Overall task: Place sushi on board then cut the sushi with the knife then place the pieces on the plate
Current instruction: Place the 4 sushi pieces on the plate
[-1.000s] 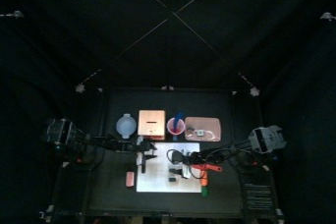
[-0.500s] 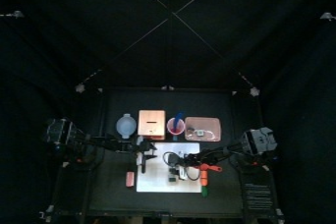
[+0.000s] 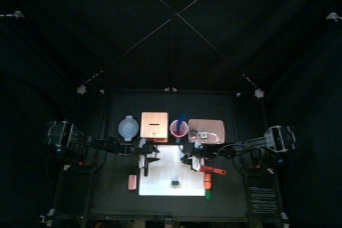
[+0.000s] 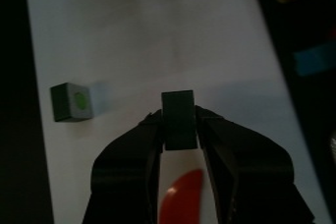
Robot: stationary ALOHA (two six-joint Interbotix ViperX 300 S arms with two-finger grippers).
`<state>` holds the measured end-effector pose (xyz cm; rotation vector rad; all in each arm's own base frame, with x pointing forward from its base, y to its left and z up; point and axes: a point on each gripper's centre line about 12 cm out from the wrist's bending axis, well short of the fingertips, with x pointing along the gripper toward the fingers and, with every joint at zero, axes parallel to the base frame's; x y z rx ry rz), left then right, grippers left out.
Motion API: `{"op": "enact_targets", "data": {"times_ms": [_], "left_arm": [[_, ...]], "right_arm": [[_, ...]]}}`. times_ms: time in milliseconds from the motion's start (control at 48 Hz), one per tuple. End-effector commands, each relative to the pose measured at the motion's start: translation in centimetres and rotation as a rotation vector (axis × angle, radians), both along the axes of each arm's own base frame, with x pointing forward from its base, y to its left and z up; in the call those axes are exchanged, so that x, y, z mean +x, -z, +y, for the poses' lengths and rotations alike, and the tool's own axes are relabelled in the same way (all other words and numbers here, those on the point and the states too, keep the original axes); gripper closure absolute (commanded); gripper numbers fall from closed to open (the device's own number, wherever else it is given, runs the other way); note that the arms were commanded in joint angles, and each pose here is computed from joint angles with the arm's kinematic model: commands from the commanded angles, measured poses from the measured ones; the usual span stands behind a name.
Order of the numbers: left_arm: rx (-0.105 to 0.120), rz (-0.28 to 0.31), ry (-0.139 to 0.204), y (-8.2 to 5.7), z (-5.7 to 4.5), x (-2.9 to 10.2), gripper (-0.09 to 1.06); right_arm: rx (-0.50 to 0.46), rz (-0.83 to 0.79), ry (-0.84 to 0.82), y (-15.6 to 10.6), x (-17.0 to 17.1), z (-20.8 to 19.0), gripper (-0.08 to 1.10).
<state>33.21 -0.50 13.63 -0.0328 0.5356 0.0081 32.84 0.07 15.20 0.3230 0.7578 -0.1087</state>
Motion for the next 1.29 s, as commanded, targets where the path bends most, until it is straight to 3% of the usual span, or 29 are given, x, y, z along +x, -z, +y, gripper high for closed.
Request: {"op": "enact_targets", "data": {"times_ms": [21,312,792,917,1083,1292], "left_arm": [[0.0,-0.032,-0.004,-0.9,0.1,0.3,0.17],[0.0,-0.037,-0.005,-1.0,0.2,0.5,0.17],[0.0,-0.034,-0.007,-0.9,0.2,0.4,0.17],[0.0,-0.035,-0.007,-1.0,0.2,0.4,0.17],[-0.003,-0.034,-0.008,-0.9,0.2,0.4,0.17],[-0.003,-0.032,-0.007,-0.9,0.2,0.4,0.17]], "right_arm": [[-0.012,-0.052,0.073,-1.7,-1.9,-2.5,0.4],[-0.08,-0.041,0.234,-2.2,-5.6,-8.7,0.4],[-0.113,0.085,0.449,0.0,-10.5,-15.3,0.39],[-0.117,0.099,0.481,0.4,-11.5,-16.0,0.35],[-0.119,0.116,0.484,0.8,-11.9,-16.0,0.22],[-0.101,0.077,0.415,0.1,-10.2,-14.0,0.15]]}}
